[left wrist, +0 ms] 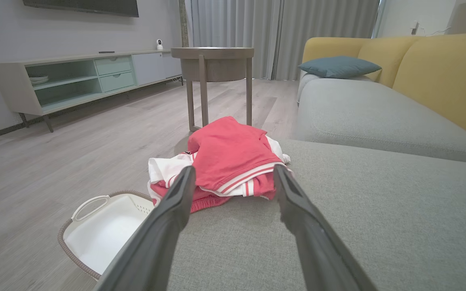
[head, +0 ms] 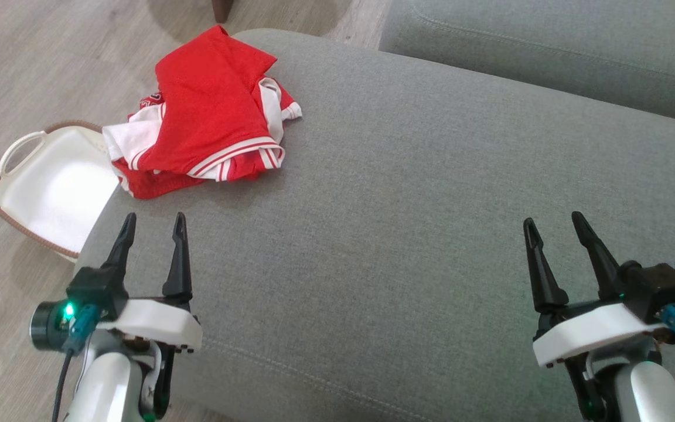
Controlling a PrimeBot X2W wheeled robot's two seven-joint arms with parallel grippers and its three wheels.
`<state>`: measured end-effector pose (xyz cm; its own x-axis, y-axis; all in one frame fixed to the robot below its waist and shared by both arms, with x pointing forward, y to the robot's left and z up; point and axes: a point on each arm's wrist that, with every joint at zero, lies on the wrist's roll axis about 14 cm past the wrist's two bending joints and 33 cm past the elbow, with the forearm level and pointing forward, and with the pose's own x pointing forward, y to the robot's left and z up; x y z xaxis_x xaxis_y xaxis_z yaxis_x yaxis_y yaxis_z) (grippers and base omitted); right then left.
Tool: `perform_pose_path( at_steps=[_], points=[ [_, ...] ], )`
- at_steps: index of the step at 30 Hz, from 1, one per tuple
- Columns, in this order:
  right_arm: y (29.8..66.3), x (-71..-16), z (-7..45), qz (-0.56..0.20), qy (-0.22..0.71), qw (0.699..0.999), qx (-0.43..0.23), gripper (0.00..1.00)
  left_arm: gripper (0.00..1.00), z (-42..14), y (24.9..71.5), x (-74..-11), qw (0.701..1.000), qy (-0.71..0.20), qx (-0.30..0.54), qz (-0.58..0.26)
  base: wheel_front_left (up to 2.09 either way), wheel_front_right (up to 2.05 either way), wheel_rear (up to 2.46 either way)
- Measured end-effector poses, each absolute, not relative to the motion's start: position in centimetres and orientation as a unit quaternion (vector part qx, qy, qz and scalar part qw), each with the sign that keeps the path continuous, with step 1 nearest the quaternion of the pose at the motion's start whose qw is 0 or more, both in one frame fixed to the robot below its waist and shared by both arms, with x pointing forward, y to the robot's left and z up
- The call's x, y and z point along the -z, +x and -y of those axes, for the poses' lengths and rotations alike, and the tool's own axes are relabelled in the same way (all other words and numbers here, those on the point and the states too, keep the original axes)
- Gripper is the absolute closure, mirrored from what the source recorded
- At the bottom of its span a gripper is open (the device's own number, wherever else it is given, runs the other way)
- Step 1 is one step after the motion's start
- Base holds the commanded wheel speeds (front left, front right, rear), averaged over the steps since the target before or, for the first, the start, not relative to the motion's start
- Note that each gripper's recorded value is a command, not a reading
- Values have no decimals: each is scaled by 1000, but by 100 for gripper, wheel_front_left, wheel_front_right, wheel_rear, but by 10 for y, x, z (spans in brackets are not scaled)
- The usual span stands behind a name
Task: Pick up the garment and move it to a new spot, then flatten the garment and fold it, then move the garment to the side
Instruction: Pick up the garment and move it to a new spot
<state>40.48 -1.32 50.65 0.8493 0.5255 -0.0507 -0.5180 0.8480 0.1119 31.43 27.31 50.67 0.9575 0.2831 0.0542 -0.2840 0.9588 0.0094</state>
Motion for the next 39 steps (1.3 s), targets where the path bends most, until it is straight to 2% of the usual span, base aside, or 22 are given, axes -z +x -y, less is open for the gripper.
perform_pose_path(
  at_steps=[12, 20, 23, 27, 33, 39],
  points=[
    [414, -496, 15, -57, 47, 959, -273, 0, 0, -275, 326, -503, 989, 4, -148, 18, 0, 0, 0],
    [458, -492, 26, -52, 39, 962, -265, 0, 0, -281, 400, -508, 992, -4, -123, 20, 0, 0, 0],
    [474, -481, 31, -59, 39, 963, -259, 0, 0, -283, 430, -485, 994, -10, -110, -19, 0, 0, 0],
    [488, -457, 44, -83, 38, 966, -244, 0, 0, -281, 455, -434, 988, -30, -96, -114, 0, 0, 0],
    [497, -431, 54, -106, 42, 966, -231, 0, 0, -279, 479, -380, 969, -55, -87, -224, 0, 0, 0],
    [501, -429, 65, -106, 38, 969, -218, 0, 0, -280, 488, -361, 953, -66, -88, -281, 0, 0, 0]
  ],
)
